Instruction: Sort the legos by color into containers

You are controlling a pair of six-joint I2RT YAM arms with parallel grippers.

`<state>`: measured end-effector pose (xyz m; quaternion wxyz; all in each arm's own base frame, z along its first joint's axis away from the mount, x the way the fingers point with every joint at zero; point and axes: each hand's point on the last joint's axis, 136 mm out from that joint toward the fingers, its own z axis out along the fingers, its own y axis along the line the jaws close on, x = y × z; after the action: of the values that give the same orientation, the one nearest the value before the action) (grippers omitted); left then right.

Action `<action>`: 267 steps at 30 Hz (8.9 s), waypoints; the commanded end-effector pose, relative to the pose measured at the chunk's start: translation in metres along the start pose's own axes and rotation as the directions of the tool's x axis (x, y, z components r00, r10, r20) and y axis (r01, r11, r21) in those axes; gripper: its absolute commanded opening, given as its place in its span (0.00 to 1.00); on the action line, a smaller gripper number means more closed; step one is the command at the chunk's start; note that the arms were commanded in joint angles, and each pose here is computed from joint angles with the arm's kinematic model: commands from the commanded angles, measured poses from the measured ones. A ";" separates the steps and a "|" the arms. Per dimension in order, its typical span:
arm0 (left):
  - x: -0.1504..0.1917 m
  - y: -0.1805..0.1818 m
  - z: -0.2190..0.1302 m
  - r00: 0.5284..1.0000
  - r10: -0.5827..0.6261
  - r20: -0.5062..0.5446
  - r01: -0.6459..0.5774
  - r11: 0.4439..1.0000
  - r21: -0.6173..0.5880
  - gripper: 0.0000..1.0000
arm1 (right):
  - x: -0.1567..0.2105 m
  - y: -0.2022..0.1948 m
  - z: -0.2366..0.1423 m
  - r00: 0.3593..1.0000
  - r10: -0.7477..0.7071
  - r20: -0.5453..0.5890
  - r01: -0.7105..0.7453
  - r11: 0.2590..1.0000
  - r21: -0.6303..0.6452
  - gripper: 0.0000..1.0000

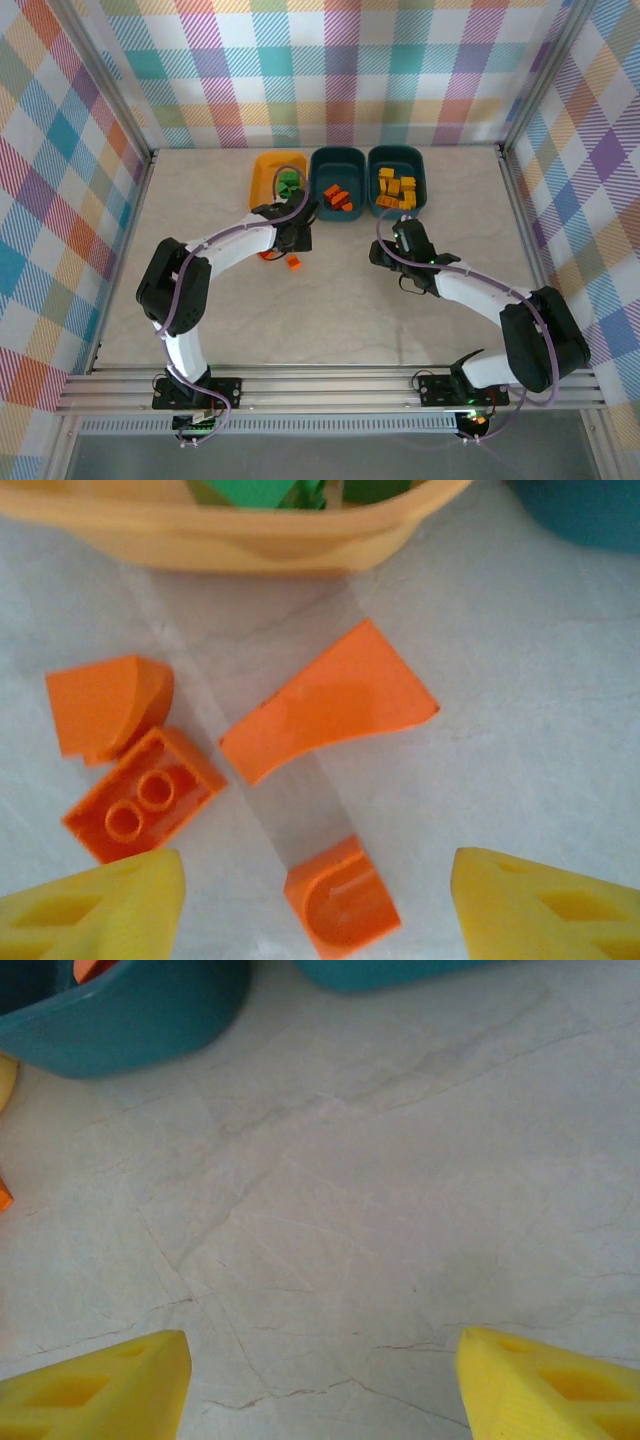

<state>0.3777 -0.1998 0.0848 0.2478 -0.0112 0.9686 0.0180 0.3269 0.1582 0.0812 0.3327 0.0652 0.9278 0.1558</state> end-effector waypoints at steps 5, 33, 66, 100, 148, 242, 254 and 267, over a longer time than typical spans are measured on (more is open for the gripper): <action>-0.034 -0.010 0.031 0.967 0.249 0.057 -0.248 0.969 -0.021 0.73 | -0.002 0.001 -0.004 1.000 0.001 0.012 -0.001 1.000 -0.005 0.73; 0.008 -0.029 0.055 0.981 0.192 -0.027 -0.189 0.976 0.108 0.31 | -0.001 0.004 0.007 1.000 -0.010 -0.003 0.010 1.000 -0.011 0.73; -0.180 -0.159 -0.006 0.971 0.050 0.232 -0.132 0.926 0.353 0.63 | -0.014 0.000 -0.012 0.997 -0.032 0.074 0.031 0.999 0.006 0.73; 0.069 -0.017 0.019 0.960 -0.196 -0.199 0.215 0.973 0.080 0.70 | -0.001 0.007 0.002 1.000 -0.018 0.004 0.018 0.999 -0.033 0.73; -0.146 -0.130 0.017 0.993 -0.105 0.057 0.084 0.953 0.291 0.44 | -0.007 0.007 -0.008 0.999 -0.021 0.039 0.022 0.999 -0.035 0.72; -0.149 -0.123 0.034 0.994 -0.078 0.079 0.051 0.955 0.293 0.34 | 0.000 0.012 0.001 1.000 -0.014 -0.006 0.014 0.998 -0.057 0.73; -0.156 -0.123 0.012 0.995 -0.075 0.066 0.045 0.927 0.372 0.67 | 0.001 0.013 0.003 1.000 -0.013 -0.014 0.012 0.998 -0.062 0.74; -0.088 -0.009 -0.011 0.982 -0.026 0.187 0.000 0.990 0.140 0.83 | 0.005 0.018 0.006 0.999 -0.002 -0.038 -0.001 0.996 -0.090 0.74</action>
<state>0.4469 -0.2441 0.1699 0.3371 0.0138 0.9343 -0.1149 0.3226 0.1695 0.0729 0.3122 0.0509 0.9312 0.1809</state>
